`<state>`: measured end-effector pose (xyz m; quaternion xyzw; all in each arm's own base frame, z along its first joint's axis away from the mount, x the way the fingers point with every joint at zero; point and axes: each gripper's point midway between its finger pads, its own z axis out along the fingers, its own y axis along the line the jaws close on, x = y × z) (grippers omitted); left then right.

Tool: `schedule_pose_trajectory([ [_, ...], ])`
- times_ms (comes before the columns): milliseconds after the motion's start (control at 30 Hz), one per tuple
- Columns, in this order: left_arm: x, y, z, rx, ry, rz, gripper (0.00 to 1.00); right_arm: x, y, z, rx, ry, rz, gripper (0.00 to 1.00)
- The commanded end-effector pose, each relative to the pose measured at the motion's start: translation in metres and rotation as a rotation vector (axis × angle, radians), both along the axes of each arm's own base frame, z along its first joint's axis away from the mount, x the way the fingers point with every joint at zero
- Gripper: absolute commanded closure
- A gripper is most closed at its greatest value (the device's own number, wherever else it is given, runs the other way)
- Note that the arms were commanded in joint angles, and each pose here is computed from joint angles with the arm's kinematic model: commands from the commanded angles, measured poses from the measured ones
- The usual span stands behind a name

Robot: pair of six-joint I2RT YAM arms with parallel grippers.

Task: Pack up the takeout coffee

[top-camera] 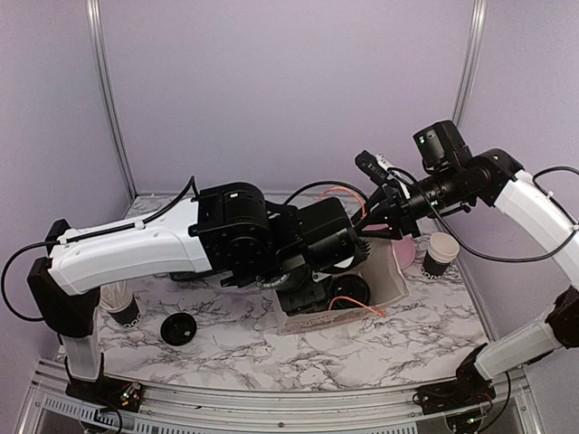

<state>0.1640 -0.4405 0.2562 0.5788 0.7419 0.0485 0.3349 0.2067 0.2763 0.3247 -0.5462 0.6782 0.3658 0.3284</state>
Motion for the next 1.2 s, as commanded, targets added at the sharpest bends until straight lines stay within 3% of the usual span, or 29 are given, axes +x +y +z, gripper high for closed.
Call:
schedule_pose_trajectory([
  [0,-0.011,0.019,0.010,0.048,-0.051,0.004,0.55,-0.022,0.000,0.035,0.042,-0.027,0.190,0.61],
  [100,-0.019,0.021,0.009,0.066,-0.063,-0.014,0.55,-0.012,-0.003,0.048,0.043,-0.095,0.193,0.51],
  [267,-0.030,0.027,0.002,0.129,-0.115,-0.049,0.55,0.034,-0.002,0.049,0.051,-0.177,0.095,0.49],
  [767,-0.051,0.034,-0.003,0.158,-0.144,-0.074,0.54,0.162,0.027,-0.110,-0.148,-0.024,-0.128,0.55],
  [1000,-0.050,0.031,-0.010,0.177,-0.185,-0.084,0.52,0.167,0.032,-0.189,-0.249,0.140,-0.113,0.58],
  [1167,-0.051,0.026,-0.017,0.184,-0.207,-0.099,0.52,0.159,0.033,-0.220,-0.287,0.202,-0.077,0.59],
])
